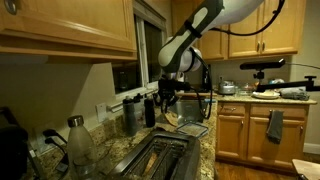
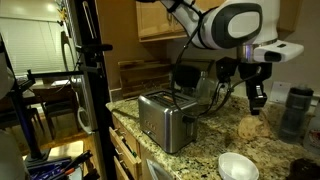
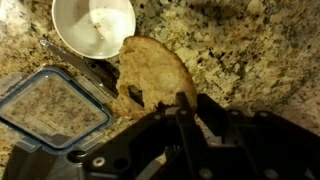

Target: Put two slices of bread in the toaster

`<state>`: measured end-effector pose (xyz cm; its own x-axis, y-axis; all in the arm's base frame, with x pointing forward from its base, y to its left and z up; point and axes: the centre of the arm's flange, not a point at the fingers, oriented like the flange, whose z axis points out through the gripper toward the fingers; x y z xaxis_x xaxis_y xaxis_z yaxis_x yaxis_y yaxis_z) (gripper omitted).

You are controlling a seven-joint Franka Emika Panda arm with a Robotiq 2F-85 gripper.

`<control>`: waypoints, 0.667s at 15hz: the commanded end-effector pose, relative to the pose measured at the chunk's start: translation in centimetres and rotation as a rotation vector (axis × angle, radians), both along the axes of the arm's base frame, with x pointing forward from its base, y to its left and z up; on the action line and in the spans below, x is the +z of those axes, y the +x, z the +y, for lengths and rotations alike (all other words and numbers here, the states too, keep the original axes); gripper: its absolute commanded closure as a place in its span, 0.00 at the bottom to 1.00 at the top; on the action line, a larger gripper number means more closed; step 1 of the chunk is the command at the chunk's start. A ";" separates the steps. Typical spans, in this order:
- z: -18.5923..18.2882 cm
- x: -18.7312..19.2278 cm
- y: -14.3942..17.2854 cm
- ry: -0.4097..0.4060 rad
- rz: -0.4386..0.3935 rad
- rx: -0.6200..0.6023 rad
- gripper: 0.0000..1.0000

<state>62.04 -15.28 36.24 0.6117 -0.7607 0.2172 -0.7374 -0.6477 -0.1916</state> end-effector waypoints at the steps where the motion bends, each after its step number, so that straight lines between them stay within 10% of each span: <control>1: 1.5 3.1 -3.4 0.007 -0.073 -0.037 0.90; 10: 6.0 8.4 -5.4 0.012 -0.246 0.011 0.90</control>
